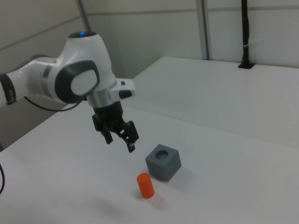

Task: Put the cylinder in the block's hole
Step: 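Lower the open gripper down around the orange cylinder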

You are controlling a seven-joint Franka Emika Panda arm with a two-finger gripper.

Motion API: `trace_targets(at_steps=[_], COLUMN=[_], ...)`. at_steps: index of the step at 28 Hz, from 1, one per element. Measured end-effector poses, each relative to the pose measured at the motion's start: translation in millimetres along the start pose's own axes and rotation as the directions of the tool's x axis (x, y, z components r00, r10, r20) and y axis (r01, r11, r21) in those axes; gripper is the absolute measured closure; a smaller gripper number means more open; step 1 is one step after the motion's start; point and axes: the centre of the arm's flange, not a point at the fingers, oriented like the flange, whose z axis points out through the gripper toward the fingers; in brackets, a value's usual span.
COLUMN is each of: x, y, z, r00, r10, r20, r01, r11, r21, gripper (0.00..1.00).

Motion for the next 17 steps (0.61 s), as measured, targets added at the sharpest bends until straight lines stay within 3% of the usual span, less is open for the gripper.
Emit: trace_targets(at_steps=[9, 17], x=[6.5, 20.8], y=[2.3, 3.6], z=[81.3, 126.8], r00=[1.0, 0.999], r10=[-0.018, -0.035], r20=[-0.014, 0.0], r01=[0.017, 0.035], r11=[0.999, 0.997], r21=[-0.039, -0.07], gripper=[0.0, 0.0])
